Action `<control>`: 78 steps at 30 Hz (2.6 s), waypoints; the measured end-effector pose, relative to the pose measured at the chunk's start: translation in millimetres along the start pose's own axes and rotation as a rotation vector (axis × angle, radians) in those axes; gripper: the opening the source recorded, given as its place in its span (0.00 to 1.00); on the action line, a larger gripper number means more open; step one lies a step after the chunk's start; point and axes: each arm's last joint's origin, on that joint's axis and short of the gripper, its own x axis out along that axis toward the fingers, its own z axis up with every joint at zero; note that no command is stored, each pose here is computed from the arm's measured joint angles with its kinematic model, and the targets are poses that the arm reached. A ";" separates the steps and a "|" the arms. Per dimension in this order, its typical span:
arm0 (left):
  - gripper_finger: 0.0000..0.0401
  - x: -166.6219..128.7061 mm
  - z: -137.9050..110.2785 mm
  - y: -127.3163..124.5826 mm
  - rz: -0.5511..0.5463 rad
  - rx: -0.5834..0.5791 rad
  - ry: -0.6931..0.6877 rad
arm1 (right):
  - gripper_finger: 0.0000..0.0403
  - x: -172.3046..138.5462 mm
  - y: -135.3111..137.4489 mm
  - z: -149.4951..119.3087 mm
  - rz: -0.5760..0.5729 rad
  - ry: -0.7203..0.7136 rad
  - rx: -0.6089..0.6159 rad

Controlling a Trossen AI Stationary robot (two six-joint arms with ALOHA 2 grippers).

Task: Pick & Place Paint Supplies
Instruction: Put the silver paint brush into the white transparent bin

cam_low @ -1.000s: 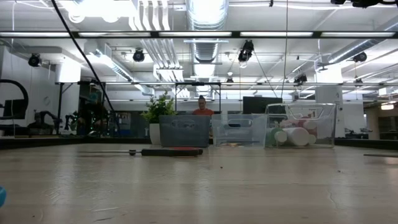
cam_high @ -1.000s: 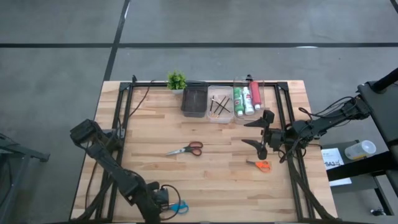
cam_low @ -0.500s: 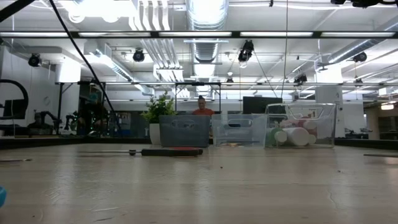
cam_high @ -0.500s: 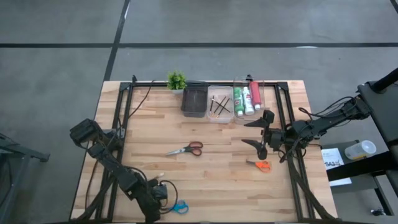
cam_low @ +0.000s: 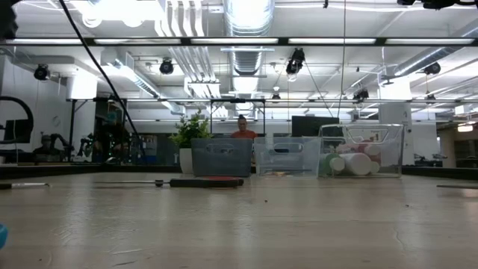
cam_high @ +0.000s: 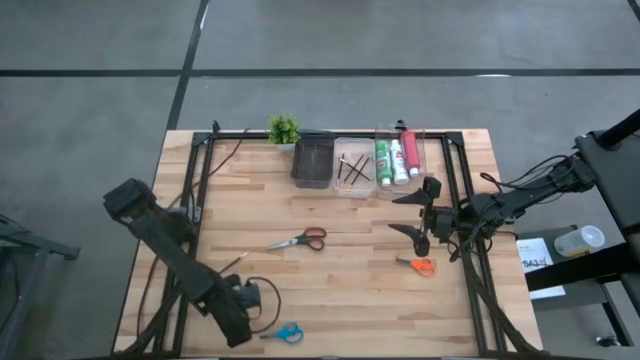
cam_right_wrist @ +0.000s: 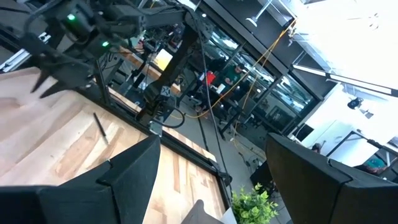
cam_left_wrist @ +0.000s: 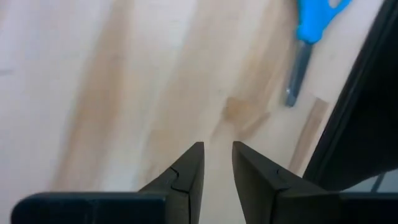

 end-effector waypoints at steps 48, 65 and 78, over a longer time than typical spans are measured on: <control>0.23 -80.6 10.7 79.8 0.455 -0.678 -0.367 | 0.71 0.0 0.1 -0.1 0.000 0.001 0.000; 0.23 -80.4 36.4 96.9 0.479 -0.709 -0.273 | 0.71 0.0 0.1 -0.1 0.000 0.000 0.004; 0.23 -54.5 40.5 154.0 0.701 -1.043 0.102 | 0.71 0.1 0.0 0.0 0.000 0.000 0.004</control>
